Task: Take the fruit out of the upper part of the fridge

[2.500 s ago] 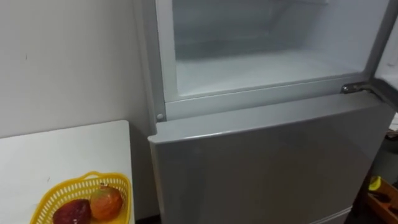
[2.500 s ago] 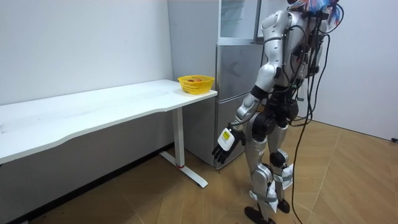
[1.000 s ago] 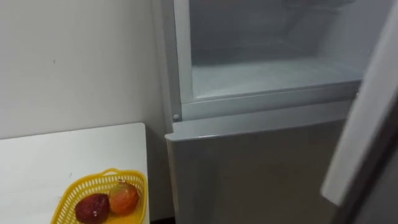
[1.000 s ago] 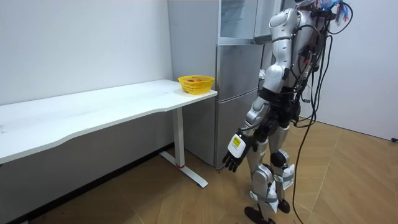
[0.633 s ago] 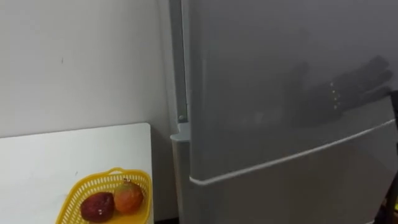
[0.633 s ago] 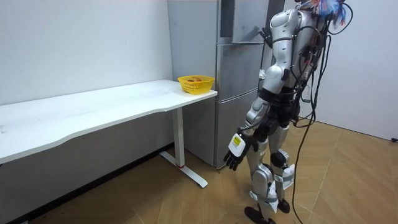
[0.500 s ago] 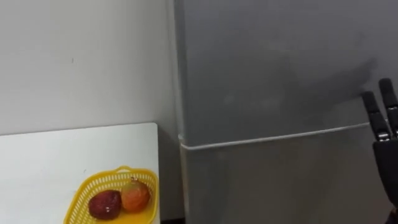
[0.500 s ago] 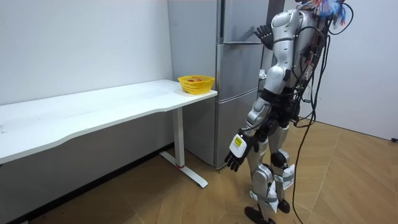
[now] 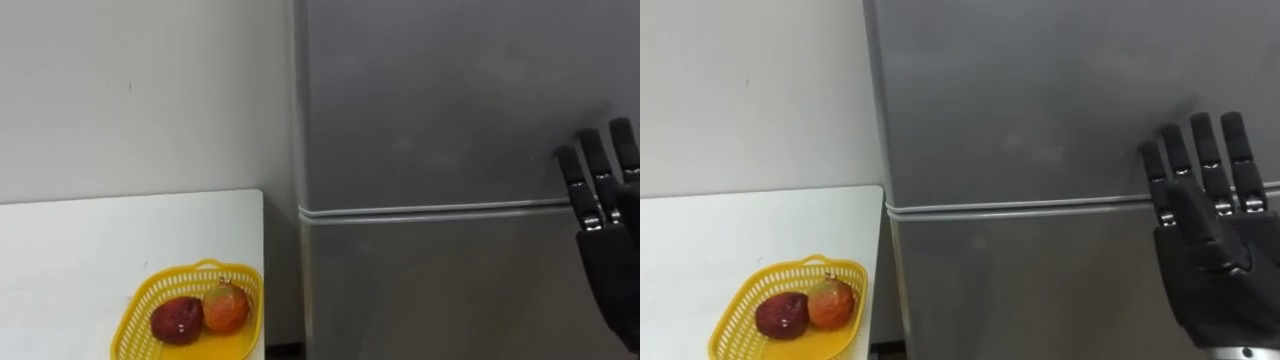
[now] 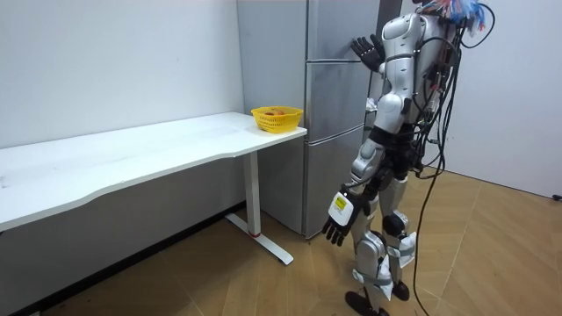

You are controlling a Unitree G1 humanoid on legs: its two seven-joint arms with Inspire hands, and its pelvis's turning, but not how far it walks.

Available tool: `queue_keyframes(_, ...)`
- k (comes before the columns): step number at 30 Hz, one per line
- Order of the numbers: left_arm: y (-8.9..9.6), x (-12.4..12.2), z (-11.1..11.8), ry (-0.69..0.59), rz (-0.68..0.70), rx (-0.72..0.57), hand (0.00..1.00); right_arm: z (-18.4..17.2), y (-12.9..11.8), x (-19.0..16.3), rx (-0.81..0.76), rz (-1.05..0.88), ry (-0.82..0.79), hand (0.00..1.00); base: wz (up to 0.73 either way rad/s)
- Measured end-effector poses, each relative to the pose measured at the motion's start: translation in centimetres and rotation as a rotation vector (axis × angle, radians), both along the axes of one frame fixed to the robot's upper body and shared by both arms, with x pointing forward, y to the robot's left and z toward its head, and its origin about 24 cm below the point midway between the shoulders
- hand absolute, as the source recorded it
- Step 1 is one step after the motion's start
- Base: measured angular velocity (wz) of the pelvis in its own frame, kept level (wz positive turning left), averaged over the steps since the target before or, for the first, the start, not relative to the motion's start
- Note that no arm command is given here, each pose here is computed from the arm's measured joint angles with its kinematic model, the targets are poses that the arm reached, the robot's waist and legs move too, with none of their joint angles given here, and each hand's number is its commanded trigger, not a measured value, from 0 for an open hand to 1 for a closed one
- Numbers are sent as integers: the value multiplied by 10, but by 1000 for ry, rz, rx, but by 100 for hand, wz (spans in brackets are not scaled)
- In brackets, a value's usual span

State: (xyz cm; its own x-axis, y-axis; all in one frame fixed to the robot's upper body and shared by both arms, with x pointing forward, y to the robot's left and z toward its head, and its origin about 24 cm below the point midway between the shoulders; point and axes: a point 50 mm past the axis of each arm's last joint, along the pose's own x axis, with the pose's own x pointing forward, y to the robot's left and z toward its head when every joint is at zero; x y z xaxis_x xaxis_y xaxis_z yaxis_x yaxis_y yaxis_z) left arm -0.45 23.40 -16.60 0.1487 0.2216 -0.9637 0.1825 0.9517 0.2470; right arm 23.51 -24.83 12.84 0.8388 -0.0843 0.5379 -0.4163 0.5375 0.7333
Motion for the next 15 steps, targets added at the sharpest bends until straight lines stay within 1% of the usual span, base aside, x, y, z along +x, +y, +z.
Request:
queue_keyframes(9, 0, -6, -1, 27, 6, -2, 0, -1, 0, 0, -2, 5, 9, 0, 1)
queue_keyframes(15, 0, -5, -1, 19, 6, 3, 0, -2, -1, 1, 11, -5, 31, 0, 3)
